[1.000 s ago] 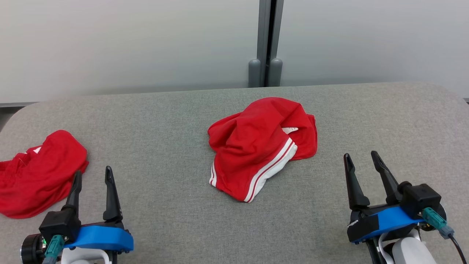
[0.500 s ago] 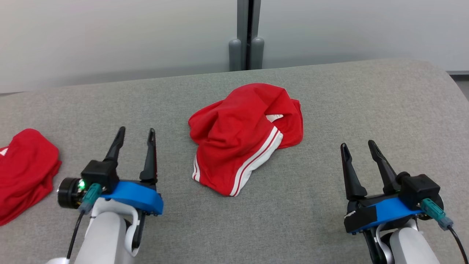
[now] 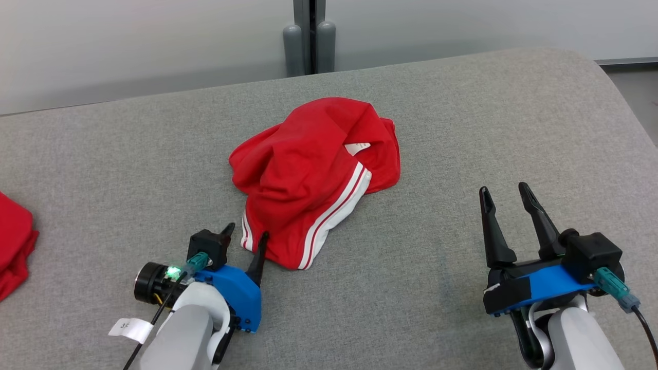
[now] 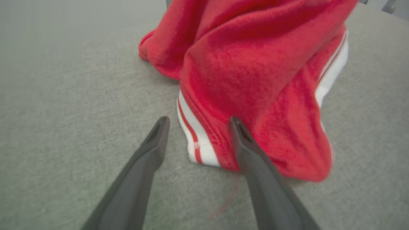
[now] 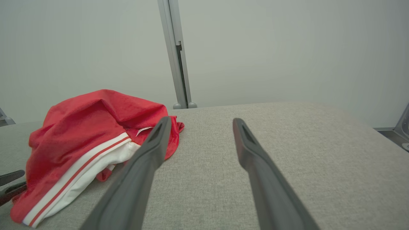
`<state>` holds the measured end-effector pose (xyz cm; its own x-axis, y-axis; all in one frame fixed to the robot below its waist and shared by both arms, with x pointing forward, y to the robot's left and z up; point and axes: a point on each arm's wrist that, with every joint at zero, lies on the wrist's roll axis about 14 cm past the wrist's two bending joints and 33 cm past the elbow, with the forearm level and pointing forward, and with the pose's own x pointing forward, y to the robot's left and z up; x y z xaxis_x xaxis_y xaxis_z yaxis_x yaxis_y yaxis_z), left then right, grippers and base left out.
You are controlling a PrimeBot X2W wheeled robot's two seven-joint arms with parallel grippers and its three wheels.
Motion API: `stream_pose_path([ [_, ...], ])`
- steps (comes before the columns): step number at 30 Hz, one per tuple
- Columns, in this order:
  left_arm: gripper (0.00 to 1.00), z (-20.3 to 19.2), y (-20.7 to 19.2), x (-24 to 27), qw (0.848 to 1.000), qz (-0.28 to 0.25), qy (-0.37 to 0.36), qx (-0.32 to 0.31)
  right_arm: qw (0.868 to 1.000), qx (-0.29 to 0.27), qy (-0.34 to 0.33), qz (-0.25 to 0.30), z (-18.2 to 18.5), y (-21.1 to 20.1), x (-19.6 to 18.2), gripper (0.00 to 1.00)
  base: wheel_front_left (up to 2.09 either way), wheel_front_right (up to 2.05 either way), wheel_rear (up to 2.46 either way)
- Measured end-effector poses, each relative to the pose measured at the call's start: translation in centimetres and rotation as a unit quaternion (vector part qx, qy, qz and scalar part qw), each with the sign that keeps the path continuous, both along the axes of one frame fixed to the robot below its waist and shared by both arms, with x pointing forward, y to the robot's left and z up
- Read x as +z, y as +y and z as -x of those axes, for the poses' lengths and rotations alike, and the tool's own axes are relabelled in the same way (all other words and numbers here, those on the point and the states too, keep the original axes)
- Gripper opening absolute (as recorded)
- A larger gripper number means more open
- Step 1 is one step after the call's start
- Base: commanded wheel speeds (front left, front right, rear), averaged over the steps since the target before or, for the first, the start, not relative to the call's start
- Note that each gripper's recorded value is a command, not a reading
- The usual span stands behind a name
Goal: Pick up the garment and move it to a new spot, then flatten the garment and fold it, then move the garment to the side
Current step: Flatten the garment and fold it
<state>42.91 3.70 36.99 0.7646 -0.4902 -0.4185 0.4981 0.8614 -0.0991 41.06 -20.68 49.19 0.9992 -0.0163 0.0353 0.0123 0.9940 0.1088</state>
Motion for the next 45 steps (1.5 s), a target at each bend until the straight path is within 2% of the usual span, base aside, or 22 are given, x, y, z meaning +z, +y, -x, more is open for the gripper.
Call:
stream_pose_path([
  [6,1.0,1.4,-0.3,-2.2,0.998,-0.032,0.042,-0.028,1.0,-0.003,-0.002,0.001,-0.1,-0.2,0.1,1.0,0.0,0.0,0.0],
  [10,1.0,1.9,-1.4,-2.2,0.998,-0.017,0.052,-0.035,1.0,-0.004,-0.003,0.001,-0.1,-0.3,0.2,1.0,0.0,0.0,0.0],
  [11,0.77,2.2,-1.7,-2.2,0.998,-0.012,0.055,-0.037,1.0,-0.003,-0.004,0.001,-0.1,-0.3,0.3,1.0,0.0,0.0,0.0],
  [12,0.43,2.4,-2.1,-2.2,0.997,-0.01,0.057,-0.042,1.0,-0.003,-0.005,0.001,-0.1,-0.2,0.3,1.0,0.0,0.0,0.0],
  [13,0.14,2.6,-2.3,-2.2,0.997,-0.007,0.06,-0.043,1.0,-0.001,-0.005,0.001,-0.1,-0.1,0.4,1.0,0.0,0.0,0.0],
  [14,0.0,2.8,-2.5,-2.1,0.997,-0.006,0.062,-0.047,1.0,0.0,-0.007,0.001,-0.1,0.0,0.5,1.0,0.0,0.0,0.0],
  [19,0.0,2.6,-2.5,-1.0,0.998,0.016,0.047,-0.036,1.0,0.003,-0.014,0.0,-0.1,0.2,1.0,1.0,0.0,0.0,0.0],
  [25,0.0,0.4,1.3,1.6,0.999,0.041,-0.003,0.025,1.0,0.015,-0.017,-0.005,-0.1,1.2,1.1,1.0,0.0,0.0,0.0],
  [31,0.0,-1.6,8.4,3.9,0.993,0.019,-0.055,0.102,0.999,0.034,-0.017,-0.011,-0.6,2.6,1.0,1.0,0.0,0.0,0.0],
  [36,0.0,-2.9,14.6,6.1,0.981,-0.007,-0.098,0.167,0.999,0.037,-0.012,-0.013,-0.6,2.8,0.6,1.0,0.0,0.0,0.0],
  [39,0.0,-3.4,16.7,6.5,0.976,-0.019,-0.108,0.191,0.999,0.028,-0.007,-0.013,-0.5,2.2,0.3,1.0,0.0,0.0,0.0],
  [43,0.0,-3.5,17.7,6.2,0.974,-0.031,-0.102,0.202,1.0,0.017,-0.001,-0.012,-0.2,1.4,-0.1,1.0,0.0,0.0,0.0],
  [44,0.13,-3.5,17.7,6.2,0.974,-0.031,-0.102,0.202,1.0,0.017,-0.001,-0.012,-0.2,1.4,-0.1,1.0,0.0,0.0,0.0],
  [45,1.0,-3.6,17.2,6.3,0.973,-0.025,-0.104,0.202,1.0,0.013,0.0,-0.011,-0.1,1.1,-0.1,1.0,0.0,0.0,0.0],
])
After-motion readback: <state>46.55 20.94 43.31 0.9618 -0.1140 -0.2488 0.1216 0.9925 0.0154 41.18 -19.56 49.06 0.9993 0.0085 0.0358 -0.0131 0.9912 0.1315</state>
